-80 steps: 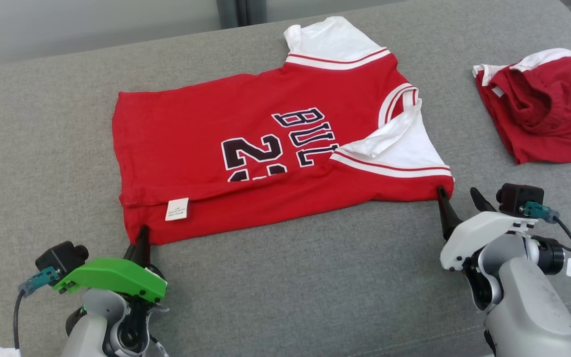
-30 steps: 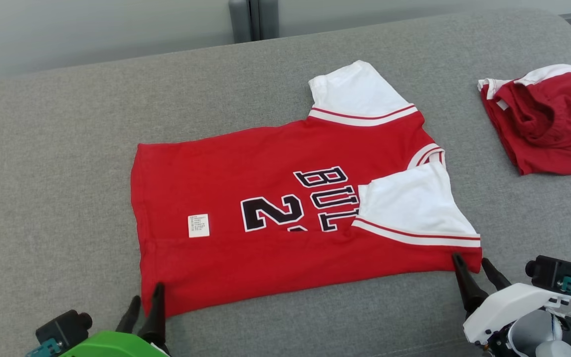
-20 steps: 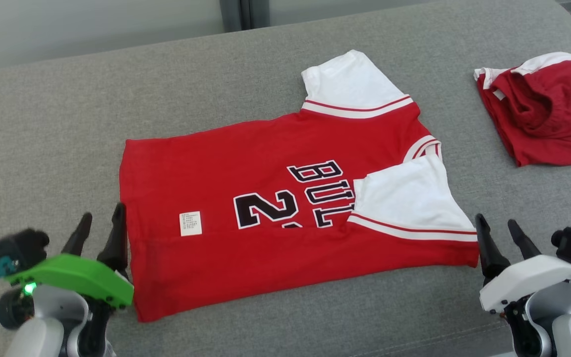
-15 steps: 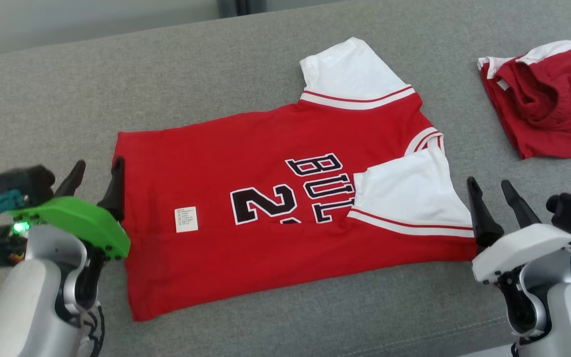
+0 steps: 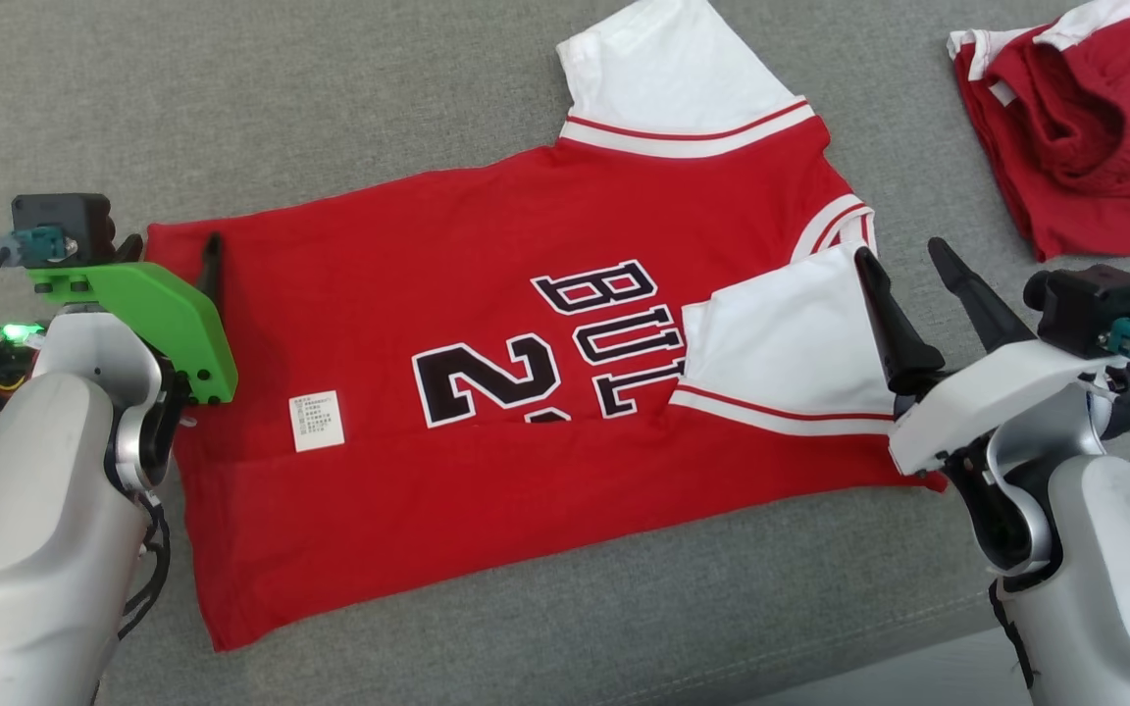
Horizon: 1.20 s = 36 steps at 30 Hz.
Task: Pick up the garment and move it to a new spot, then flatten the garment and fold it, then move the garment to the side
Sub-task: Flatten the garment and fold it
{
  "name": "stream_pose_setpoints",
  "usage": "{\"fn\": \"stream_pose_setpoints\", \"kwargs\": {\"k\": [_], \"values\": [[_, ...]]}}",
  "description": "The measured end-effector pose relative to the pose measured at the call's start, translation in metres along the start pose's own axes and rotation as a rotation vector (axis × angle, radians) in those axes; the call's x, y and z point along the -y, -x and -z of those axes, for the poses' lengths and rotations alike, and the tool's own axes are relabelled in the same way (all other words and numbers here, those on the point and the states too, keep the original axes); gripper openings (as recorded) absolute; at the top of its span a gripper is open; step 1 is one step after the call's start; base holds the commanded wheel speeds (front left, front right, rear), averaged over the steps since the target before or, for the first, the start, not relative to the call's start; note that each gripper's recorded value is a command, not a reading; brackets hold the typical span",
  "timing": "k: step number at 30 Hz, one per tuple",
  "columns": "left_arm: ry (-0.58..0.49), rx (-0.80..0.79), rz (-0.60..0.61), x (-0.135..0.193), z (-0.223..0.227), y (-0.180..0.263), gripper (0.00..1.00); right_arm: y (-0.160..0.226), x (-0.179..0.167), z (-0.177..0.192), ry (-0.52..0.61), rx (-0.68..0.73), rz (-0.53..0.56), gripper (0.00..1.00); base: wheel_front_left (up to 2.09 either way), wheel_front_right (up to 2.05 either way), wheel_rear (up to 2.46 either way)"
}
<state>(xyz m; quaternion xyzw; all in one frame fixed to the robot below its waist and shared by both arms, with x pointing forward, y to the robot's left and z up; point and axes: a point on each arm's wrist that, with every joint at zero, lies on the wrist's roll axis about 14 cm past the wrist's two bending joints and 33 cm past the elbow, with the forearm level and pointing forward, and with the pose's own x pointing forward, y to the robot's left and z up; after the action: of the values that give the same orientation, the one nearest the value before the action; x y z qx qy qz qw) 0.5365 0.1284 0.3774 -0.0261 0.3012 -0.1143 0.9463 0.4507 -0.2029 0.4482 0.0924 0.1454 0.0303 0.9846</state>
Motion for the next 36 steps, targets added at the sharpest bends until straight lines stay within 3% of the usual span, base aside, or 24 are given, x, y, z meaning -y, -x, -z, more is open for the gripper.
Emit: {"fn": "stream_pose_setpoints", "kwargs": {"k": [1,2,4,14,22,31,36], "values": [[-0.004,-0.012,0.001,0.001,0.002,-0.003,0.90,-0.002,0.001,-0.001,0.011,-0.003,-0.001,1.00,0.00,0.00,0.00],[-0.010,-0.026,0.006,0.002,0.004,-0.007,0.44,-0.005,0.002,-0.001,0.022,-0.005,-0.005,1.00,0.00,0.00,0.00],[-0.015,-0.026,0.012,0.002,0.003,-0.012,0.00,-0.010,0.001,-0.003,0.041,-0.011,-0.017,1.00,0.00,0.00,0.00],[-0.015,0.047,0.062,0.011,-0.010,-0.009,0.00,-0.062,-0.007,-0.047,0.208,0.013,-0.067,1.00,0.00,0.00,0.00],[-0.007,0.131,0.123,0.033,-0.019,0.007,0.00,-0.128,0.000,-0.065,0.230,-0.110,-0.023,1.00,0.00,0.00,0.00],[0.003,0.201,0.143,0.039,-0.029,0.027,0.00,-0.186,-0.024,-0.043,0.254,-0.266,-0.037,1.00,0.00,0.00,0.00],[0.003,0.209,0.120,0.030,-0.025,0.031,0.00,-0.205,-0.040,-0.006,0.253,-0.384,-0.056,1.00,0.00,0.00,0.00]]}}
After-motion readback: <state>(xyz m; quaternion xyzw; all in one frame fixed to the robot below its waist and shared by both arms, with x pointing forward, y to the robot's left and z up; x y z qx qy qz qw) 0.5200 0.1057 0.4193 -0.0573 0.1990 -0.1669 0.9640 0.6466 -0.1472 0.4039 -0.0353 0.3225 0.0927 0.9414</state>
